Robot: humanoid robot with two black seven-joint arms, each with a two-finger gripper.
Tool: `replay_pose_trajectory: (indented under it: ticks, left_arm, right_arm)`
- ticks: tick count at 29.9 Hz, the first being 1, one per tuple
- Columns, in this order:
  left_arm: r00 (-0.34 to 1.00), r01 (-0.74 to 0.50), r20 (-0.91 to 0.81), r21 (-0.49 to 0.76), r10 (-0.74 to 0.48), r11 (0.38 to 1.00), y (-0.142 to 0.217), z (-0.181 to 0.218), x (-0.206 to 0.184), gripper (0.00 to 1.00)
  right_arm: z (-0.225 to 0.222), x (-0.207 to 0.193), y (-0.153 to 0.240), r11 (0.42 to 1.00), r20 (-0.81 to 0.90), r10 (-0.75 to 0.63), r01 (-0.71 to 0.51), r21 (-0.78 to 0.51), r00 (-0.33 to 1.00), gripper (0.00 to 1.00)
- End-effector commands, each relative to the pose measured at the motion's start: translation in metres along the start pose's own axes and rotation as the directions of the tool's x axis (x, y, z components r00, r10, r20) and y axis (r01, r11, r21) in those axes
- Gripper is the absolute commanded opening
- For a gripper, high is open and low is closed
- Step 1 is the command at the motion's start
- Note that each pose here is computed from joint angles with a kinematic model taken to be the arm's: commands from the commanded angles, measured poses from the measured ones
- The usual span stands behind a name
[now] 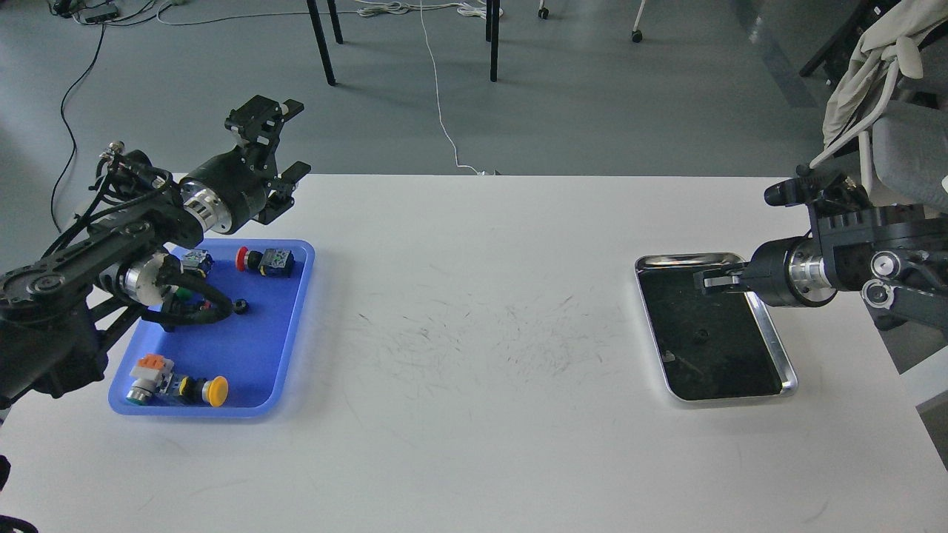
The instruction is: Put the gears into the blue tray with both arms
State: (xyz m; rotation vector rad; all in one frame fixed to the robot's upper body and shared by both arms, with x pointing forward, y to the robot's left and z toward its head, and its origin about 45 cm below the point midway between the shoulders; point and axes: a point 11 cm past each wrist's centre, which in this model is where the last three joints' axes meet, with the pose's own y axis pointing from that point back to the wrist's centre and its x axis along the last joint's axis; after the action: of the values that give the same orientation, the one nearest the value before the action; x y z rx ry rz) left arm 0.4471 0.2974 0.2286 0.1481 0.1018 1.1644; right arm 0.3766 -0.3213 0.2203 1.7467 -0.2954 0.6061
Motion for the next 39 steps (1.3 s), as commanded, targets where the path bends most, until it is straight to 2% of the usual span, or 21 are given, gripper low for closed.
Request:
replay_pose_trajectory:
  ticks: [1,2,8,17,31,36,39]
  left_arm:
    - [1.0,-0.001,0.001,0.0,0.001,1.0,0.0,0.0,0.001,0.98]
    - [1.0,-0.001,0.001,0.0,0.001,1.0,0.0,0.0,0.001,0.98]
    - [1.0,0.002,0.016,0.003,-0.002,1.0,0.0,0.0,0.0,0.98]
    - [1.0,0.0,0.02,0.005,0.0,1.0,0.0,-0.001,0.001,0.98]
    - [0.998,0.003,0.055,0.008,-0.004,1.0,0.001,0.0,0.003,0.98]
    - [0.998,0.004,0.06,0.008,-0.005,1.0,0.001,0.0,0.003,0.98]
    - [0.998,0.005,0.059,0.008,-0.006,1.0,0.001,0.0,0.002,0.98]
  right_arm:
    - [-0.001,0.001,0.0,1.0,0.005,0.007,-0.007,0.003,1.0,0.77]
    - [0.0,0.001,0.0,1.0,0.012,0.009,-0.009,0.003,1.0,0.98]
    - [0.002,-0.01,-0.004,1.0,0.033,-0.022,0.022,0.002,0.999,0.97]
    - [0.019,-0.052,-0.024,0.993,0.068,-0.108,0.11,-0.033,0.992,0.97]
    - [0.016,-0.063,-0.051,0.986,0.039,-0.15,0.153,-0.06,0.988,0.92]
    - [0.017,-0.06,-0.055,0.987,0.034,-0.141,0.143,-0.067,0.989,0.77]
    - [0.017,-0.061,-0.055,0.988,0.032,-0.142,0.144,-0.064,0.989,0.62]
